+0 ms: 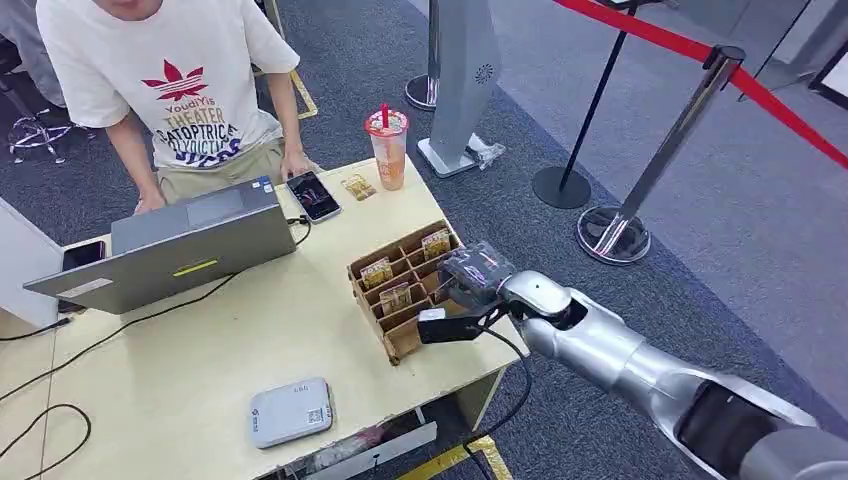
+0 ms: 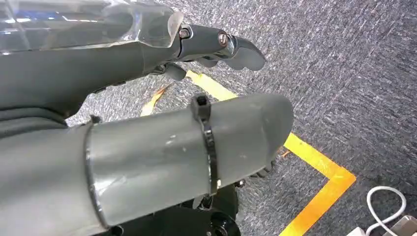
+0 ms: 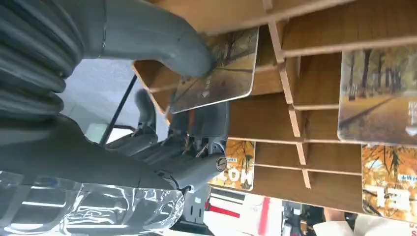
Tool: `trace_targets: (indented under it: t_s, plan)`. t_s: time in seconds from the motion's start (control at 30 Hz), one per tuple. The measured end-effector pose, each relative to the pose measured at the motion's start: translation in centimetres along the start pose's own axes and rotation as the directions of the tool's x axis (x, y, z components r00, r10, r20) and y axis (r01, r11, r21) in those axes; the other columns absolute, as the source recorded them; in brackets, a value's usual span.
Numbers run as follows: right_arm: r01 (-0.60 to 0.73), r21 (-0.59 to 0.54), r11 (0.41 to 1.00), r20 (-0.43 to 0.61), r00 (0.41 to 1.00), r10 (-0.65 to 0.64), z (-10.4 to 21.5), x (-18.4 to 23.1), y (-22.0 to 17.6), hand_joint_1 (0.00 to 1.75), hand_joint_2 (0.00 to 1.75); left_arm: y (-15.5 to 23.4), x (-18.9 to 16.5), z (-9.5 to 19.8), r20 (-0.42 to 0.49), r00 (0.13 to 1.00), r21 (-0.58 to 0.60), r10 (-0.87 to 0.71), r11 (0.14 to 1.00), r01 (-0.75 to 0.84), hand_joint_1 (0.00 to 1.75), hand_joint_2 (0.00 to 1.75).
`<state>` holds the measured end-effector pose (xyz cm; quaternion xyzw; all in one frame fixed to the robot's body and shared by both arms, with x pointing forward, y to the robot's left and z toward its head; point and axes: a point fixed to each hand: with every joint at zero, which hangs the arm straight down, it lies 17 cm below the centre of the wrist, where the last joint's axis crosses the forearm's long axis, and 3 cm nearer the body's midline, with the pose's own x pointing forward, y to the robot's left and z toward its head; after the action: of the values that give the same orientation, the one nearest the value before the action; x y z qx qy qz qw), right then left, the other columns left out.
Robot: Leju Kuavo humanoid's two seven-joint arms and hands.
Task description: Pass the card to the sensor for recognition and then transmit it.
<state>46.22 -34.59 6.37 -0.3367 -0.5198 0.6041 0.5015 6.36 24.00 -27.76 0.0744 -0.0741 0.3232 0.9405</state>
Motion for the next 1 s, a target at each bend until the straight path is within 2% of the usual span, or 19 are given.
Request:
trace_targets:
  t_s: [0.33,1.0]
  plan:
    - [-0.001,-0.005,1.000,0.001,1.000,0.001,-0.1,-0.1,-0.4,1.75,1.75,0.0,0.1,0.0,0.001,1.000,0.000,0.001,1.000,-0.001,0.00,0.00]
    - [0.022,0.002,1.000,0.023,1.000,-0.022,-0.5,-0.5,-2.0,1.75,1.75,-0.3,0.0,0.1,0.001,1.000,-0.010,-0.001,1.000,0.001,0.00,0.00]
